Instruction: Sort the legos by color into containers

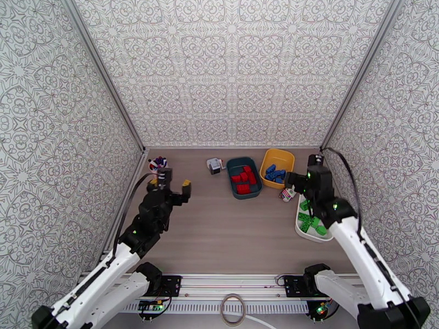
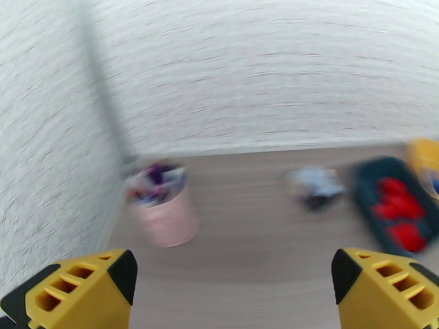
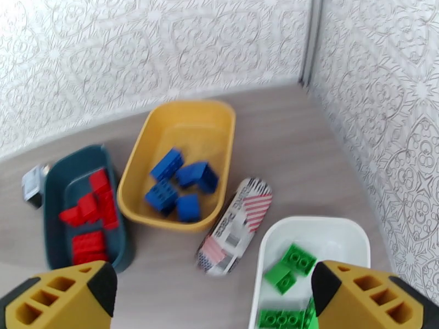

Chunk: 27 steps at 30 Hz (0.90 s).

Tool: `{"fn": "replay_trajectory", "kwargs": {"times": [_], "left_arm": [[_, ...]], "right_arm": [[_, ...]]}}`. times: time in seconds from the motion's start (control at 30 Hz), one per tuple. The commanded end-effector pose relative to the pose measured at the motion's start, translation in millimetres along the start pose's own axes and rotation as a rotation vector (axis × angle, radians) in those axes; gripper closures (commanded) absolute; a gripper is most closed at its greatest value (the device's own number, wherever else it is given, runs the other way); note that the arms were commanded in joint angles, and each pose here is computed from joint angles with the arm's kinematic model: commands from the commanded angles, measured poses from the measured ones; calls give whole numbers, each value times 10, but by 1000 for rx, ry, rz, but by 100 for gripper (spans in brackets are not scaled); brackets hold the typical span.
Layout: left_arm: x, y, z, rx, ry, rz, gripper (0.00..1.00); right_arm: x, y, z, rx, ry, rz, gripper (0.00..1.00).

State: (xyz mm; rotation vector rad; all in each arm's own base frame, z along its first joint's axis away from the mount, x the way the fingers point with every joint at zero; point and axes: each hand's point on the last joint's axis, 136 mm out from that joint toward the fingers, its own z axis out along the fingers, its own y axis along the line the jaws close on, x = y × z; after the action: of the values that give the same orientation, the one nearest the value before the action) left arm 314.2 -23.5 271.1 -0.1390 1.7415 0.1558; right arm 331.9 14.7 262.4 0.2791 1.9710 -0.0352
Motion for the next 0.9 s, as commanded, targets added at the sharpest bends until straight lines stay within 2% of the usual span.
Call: {"fn": "replay_trajectory", "kwargs": {"times": [0.0, 0.13, 0.23, 0.33, 0.43, 0.5, 0.6, 0.67, 0.77, 0.83, 0.87], "left_arm": [[227, 505, 136, -203, 2, -118, 1], [672, 738, 339, -278, 42, -24, 1], [1015, 890, 477, -312, 111, -23, 1], [1231, 939, 618, -322, 127, -35, 1], [1231, 844, 826, -271, 116, -16, 1], [1172, 760, 965, -220, 58, -39, 1], [1285, 625, 1155, -159, 76, 0, 1], [1312, 561, 1177, -130, 97, 11, 1], [1353, 521, 1077, -87, 38, 2, 1], [1311, 588, 976, -106, -62, -13, 1], [1348, 596, 961, -106, -32, -26, 1]], "right_arm": [[-370, -139, 110, 69, -222, 24, 1], [105, -305, 555, 170, -59, -51, 1], [378, -368, 792, 197, -34, -92, 1], [560, -397, 973, 189, -37, -96, 1], [691, -335, 1123, 142, -58, -117, 1], [755, -275, 1213, 111, -65, -159, 1], [851, -292, 1300, 103, -97, -159, 1], [881, -296, 1299, 84, -112, -150, 1], [916, -277, 1215, 38, -151, -144, 1], [1034, -301, 1186, 15, -183, -138, 1], [968, -290, 1148, 8, -246, -134, 2]]}}
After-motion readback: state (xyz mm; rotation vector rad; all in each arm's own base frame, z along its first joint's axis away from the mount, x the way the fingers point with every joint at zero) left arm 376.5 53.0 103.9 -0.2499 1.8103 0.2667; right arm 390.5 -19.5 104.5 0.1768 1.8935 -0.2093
